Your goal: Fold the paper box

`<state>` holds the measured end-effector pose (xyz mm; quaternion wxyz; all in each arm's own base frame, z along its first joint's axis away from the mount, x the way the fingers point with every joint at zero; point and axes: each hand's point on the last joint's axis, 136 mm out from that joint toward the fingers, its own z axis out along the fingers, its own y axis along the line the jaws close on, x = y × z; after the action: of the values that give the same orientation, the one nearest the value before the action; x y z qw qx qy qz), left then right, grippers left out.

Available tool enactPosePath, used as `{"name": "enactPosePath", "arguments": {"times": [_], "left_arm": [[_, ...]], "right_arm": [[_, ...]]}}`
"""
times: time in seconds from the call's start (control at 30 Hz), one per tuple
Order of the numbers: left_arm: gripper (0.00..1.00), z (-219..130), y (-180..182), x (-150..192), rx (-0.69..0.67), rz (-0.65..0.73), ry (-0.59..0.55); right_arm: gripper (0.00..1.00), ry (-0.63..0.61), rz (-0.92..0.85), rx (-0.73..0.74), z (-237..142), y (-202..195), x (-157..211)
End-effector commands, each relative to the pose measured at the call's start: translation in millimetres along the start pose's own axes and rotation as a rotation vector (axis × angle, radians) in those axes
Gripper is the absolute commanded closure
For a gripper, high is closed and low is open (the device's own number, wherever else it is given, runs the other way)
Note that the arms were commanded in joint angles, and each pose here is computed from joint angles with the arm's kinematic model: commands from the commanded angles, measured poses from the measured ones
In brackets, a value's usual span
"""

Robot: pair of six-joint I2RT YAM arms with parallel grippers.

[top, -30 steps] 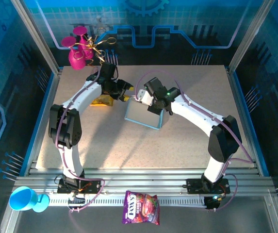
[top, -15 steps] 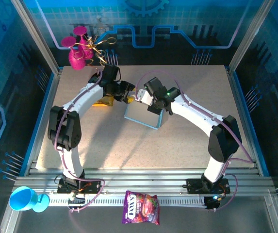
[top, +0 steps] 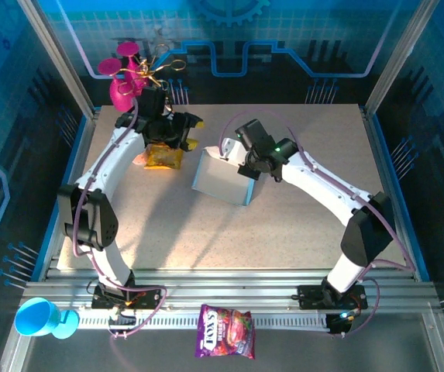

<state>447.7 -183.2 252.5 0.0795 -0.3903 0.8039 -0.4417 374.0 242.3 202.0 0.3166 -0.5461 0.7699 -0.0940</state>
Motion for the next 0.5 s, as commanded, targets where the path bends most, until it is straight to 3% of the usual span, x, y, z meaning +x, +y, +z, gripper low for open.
{"name": "enactPosePath", "arguments": {"times": [0.0, 0.47], "left_arm": [[0.47, -3.4, -14.8, -1.2, 0.003, 0.039, -0.004], [0.47, 24.7, 12.0, 24.1, -0.055, 0.014, 0.09]], "right_arm": [[1.0, -0.042, -0.002, 0.011, -9.7, -8.4, -9.0], [1.0, -0.04, 0.013, 0.006, -5.1, -7.6, -10.6]]}}
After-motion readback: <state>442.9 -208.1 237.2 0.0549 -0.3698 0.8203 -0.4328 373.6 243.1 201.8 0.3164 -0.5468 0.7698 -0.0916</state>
